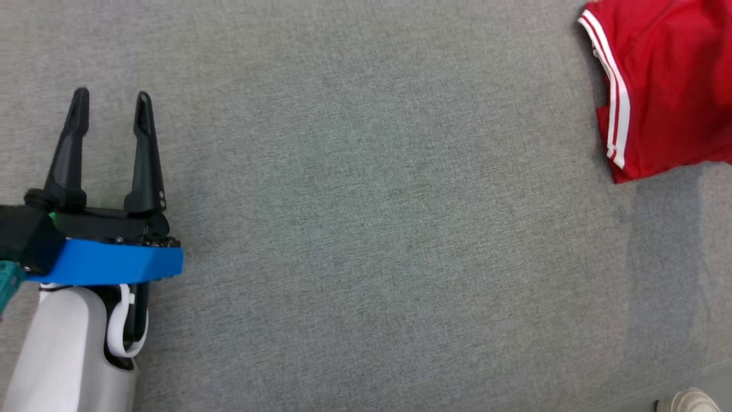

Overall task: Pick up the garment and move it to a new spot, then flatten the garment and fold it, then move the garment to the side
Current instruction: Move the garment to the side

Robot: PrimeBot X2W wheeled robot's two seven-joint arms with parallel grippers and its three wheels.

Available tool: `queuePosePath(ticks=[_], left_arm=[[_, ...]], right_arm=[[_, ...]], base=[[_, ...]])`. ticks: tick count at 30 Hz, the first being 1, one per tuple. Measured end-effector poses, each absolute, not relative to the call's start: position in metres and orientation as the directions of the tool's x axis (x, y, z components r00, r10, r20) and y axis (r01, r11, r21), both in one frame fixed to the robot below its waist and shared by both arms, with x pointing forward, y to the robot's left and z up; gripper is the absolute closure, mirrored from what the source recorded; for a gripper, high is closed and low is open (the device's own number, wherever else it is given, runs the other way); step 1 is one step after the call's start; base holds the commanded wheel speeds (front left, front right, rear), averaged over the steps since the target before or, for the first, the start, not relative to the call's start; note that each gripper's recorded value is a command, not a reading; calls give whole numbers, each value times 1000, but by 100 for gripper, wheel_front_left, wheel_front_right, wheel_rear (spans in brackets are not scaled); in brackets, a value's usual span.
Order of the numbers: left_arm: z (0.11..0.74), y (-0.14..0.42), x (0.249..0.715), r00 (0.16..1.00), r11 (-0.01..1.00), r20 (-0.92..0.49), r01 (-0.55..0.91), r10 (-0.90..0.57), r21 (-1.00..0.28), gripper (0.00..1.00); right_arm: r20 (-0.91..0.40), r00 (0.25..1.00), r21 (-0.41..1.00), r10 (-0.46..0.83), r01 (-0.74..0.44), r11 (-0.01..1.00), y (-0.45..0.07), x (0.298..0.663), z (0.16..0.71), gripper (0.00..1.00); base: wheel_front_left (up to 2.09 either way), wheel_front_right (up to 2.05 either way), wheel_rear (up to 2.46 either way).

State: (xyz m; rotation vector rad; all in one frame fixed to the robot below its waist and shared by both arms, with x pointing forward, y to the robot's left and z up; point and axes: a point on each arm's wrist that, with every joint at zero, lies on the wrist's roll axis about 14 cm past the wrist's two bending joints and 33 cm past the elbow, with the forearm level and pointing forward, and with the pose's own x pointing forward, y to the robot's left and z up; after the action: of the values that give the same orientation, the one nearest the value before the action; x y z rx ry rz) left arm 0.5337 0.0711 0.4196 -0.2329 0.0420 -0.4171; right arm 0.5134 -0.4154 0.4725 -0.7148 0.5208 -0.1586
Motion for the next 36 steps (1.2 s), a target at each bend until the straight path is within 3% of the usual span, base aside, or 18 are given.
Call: queuePosePath(ticks=[9, 24, 36], left_arm=[[427, 81, 512, 929, 901, -12, 355, -369, -249, 0], [458, 131, 443, 973, 948, -31, 214, -227, -236, 0], [470, 162, 403, 991, 970, -26, 126, -135, -209, 0]], right_arm=[[-351, 913, -543, -207, -18, 839, -377, 503, 471, 0], [-75, 995, -203, -65, 49, 978, -299, 454, 532, 0], [-68, 997, 21, -36, 37, 999, -249, 411, 517, 0]], base=[[0, 0, 0], [0, 0, 0], [0, 0, 0]])
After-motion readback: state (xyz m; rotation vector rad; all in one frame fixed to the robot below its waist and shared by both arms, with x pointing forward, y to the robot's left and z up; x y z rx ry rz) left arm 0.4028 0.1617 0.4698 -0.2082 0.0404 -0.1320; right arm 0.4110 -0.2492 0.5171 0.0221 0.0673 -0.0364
